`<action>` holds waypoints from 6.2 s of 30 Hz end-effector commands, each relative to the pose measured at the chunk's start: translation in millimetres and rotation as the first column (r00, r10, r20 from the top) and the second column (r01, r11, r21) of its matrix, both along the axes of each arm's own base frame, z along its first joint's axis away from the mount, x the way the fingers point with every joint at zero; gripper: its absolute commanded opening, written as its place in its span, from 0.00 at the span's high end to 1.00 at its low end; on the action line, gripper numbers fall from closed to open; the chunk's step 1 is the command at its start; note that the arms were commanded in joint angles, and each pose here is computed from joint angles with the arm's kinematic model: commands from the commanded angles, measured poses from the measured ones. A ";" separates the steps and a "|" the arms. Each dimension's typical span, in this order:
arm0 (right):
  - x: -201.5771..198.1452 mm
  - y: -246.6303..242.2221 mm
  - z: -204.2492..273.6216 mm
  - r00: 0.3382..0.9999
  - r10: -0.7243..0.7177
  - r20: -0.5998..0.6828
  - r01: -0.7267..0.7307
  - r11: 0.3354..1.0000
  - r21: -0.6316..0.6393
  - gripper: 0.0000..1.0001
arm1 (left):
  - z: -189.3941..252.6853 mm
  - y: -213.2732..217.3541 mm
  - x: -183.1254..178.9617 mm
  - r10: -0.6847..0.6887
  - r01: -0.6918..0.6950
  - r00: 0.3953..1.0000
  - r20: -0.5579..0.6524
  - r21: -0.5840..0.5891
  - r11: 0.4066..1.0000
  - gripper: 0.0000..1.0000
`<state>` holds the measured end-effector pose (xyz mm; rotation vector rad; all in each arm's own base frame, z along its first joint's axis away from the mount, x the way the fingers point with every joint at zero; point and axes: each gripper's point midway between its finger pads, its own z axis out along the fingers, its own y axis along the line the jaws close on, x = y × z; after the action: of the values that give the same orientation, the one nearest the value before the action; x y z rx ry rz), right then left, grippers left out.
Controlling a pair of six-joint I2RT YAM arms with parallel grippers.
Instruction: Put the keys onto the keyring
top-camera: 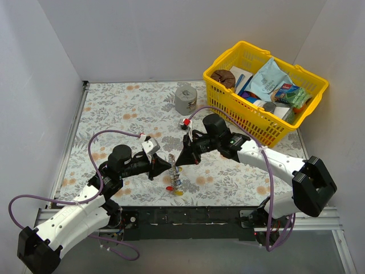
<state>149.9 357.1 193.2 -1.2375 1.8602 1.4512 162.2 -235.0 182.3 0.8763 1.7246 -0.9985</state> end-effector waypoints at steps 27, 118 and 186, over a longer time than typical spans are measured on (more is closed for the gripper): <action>9.3 9.0 -4.5 0.999 -0.048 -0.012 0.047 0.998 -0.044 0.99 | 21.1 -4.3 -1.1 -0.028 0.031 0.997 0.066 -0.043 0.999 1.00; -28.1 0.8 30.1 0.943 0.080 0.323 -0.176 0.944 0.279 0.55 | 35.5 -8.7 -30.7 -0.179 0.204 0.964 0.197 -0.114 0.972 1.00; -18.5 -37.1 -13.4 0.937 0.141 0.319 -0.110 0.987 -0.115 0.99 | 18.6 -47.8 -7.8 -0.417 0.418 0.901 0.121 0.022 0.908 0.68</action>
<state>132.2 317.3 160.6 -1.5611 1.7575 1.1408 154.0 -275.9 182.5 1.2842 1.5530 -1.1795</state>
